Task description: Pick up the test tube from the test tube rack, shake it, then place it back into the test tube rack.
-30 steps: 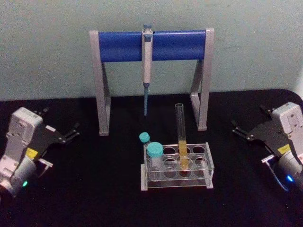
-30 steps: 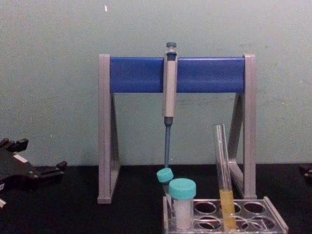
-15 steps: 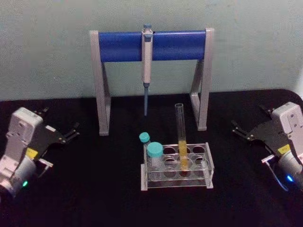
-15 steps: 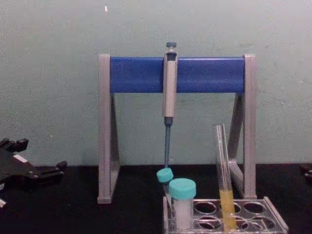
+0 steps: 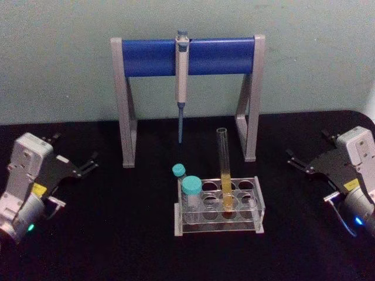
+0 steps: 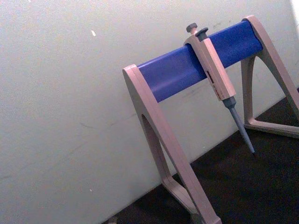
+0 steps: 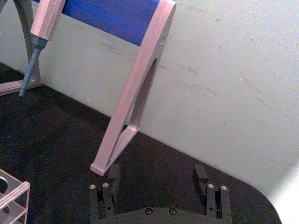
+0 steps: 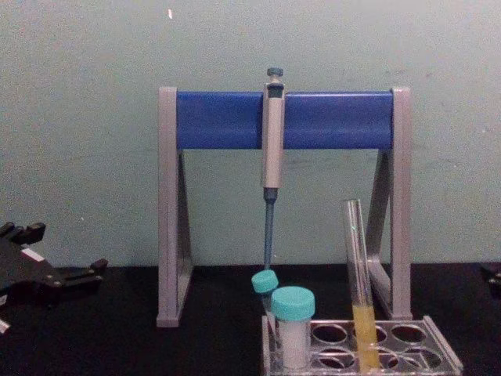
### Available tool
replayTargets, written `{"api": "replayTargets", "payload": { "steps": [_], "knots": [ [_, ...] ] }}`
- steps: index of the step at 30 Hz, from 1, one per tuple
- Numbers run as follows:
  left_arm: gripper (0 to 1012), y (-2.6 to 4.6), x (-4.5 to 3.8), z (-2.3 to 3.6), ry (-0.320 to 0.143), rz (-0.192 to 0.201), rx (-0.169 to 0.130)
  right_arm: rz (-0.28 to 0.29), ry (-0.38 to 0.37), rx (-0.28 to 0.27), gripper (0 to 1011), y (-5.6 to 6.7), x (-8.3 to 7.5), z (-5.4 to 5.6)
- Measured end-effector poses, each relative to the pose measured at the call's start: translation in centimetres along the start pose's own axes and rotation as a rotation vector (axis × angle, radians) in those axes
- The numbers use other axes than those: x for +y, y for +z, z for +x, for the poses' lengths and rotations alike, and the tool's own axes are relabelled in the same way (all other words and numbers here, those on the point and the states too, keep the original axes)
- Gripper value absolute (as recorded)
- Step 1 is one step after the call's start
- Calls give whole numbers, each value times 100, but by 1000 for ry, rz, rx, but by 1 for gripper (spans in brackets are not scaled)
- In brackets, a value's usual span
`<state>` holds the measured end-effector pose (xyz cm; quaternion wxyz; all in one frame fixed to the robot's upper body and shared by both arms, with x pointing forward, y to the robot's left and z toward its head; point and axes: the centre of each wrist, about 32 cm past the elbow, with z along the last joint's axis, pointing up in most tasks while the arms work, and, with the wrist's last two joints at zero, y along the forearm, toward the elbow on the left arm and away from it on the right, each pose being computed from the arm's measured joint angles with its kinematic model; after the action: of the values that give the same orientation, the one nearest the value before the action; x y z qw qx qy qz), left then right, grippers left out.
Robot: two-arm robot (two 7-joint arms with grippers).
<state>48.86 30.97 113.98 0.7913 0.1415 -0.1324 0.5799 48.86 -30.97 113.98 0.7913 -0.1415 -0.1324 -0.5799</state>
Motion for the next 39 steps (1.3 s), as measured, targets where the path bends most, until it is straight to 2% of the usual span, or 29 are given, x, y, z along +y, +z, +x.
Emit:
{"api": "replayTargets", "payload": {
  "steps": [26, 35, 39],
  "knots": [
    [1010, 0, 0, 0, 0, 0, 0, 1, 7, 6, 1000, 21, -13, 2],
    [1009, 0, 0, 0, 0, 0, 0, 7, 68, 59, 1000, 110, -71, -36],
    [1010, 0, 0, 0, 0, 0, 0, 19, 122, 110, 1000, 172, -91, -63]
  ]
}}
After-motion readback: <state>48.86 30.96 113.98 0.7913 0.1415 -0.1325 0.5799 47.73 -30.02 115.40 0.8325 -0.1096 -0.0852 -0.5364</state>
